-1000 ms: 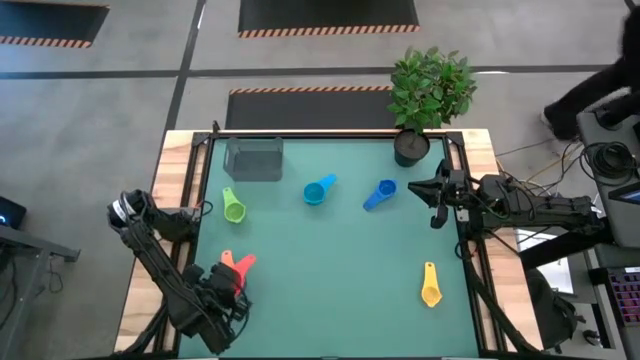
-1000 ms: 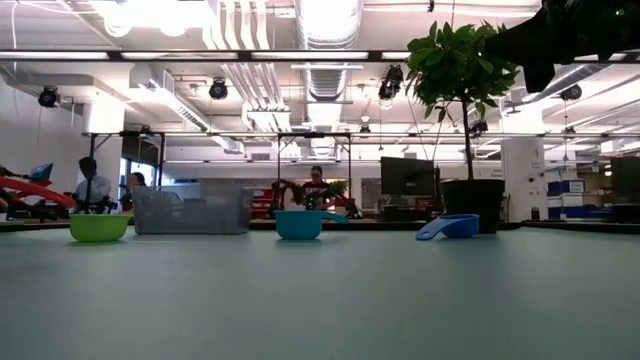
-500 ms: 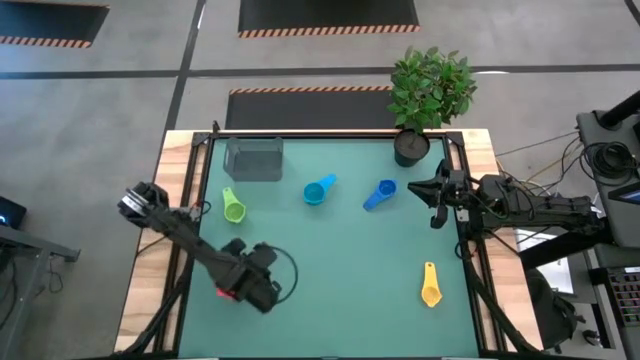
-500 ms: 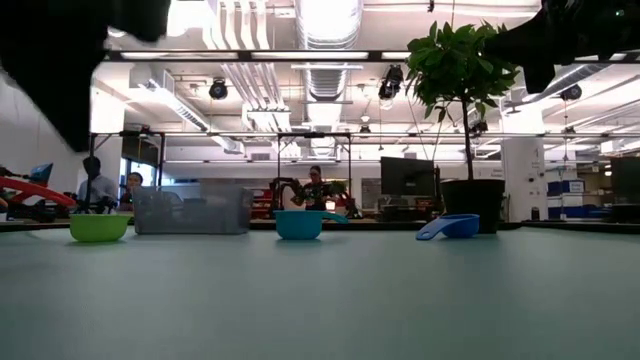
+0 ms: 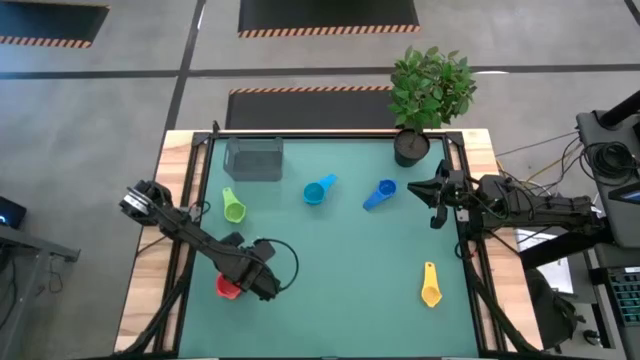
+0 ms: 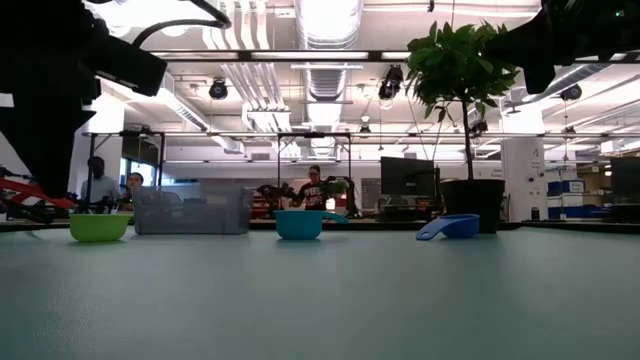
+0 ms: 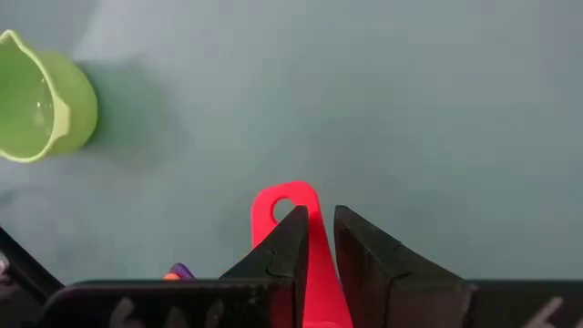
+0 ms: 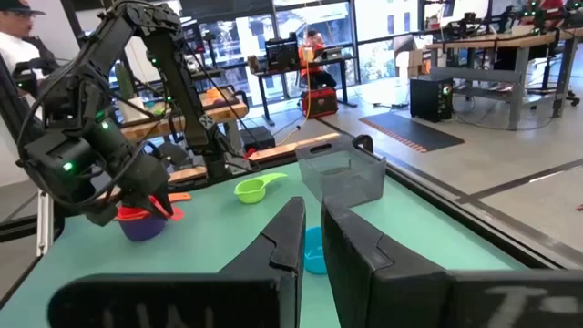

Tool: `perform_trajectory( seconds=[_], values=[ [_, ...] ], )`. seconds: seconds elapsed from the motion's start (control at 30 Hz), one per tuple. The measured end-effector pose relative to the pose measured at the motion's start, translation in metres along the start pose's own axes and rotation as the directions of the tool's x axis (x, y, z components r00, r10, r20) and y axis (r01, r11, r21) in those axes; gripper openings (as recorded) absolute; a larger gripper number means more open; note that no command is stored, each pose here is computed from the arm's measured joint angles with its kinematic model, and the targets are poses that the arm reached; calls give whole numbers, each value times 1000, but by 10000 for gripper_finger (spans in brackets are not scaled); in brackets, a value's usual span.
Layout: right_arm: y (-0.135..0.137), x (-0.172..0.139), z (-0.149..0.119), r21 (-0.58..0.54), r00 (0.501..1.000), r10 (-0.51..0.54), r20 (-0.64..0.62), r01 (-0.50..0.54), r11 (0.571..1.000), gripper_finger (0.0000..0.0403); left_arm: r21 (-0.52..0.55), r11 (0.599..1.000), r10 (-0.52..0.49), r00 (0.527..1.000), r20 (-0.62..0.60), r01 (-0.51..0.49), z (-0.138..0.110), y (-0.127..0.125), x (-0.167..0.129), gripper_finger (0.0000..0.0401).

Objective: Nest measuring cups in basket
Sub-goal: Stack the red measuring cup on top of the orange measuring cup

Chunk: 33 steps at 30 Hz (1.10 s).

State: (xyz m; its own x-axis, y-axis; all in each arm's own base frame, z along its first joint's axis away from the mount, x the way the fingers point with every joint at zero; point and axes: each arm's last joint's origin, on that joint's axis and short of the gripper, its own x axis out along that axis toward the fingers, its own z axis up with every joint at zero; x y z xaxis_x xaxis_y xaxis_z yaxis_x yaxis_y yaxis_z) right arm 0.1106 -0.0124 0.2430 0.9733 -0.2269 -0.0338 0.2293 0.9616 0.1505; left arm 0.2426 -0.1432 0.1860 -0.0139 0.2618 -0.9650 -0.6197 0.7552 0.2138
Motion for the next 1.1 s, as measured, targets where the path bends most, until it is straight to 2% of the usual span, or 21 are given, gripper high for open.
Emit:
perform_trajectory(
  seconds=[0.27,0.47,0.7,0.8,0.87,0.97,1.1],
  values=[
    [0,0,0,0,1000,-1,-2,1,1000,28,13,999,51,998,-20,-51,-1,5,-4,38],
    [0,0,-1,-2,1000,-2,-10,2,1000,28,25,994,109,990,-92,-107,-4,11,-8,38],
    [0,0,-1,-2,1000,-2,-13,2,1000,28,20,995,101,989,-106,-100,-5,11,-9,38],
    [0,0,-1,-2,1000,-2,-13,2,1000,28,44,998,43,995,-87,-39,-3,7,-10,38],
    [0,0,-1,-3,1000,-2,-13,2,1000,28,94,994,-46,997,-58,52,0,-1,-10,38],
    [0,0,-1,-3,1000,-3,-14,3,1000,28,185,967,-176,984,-12,175,5,-13,-10,38],
    [0,0,-2,-3,1000,-4,-18,4,1000,28,182,971,-154,988,-9,153,7,-10,-7,38]
  ],
)
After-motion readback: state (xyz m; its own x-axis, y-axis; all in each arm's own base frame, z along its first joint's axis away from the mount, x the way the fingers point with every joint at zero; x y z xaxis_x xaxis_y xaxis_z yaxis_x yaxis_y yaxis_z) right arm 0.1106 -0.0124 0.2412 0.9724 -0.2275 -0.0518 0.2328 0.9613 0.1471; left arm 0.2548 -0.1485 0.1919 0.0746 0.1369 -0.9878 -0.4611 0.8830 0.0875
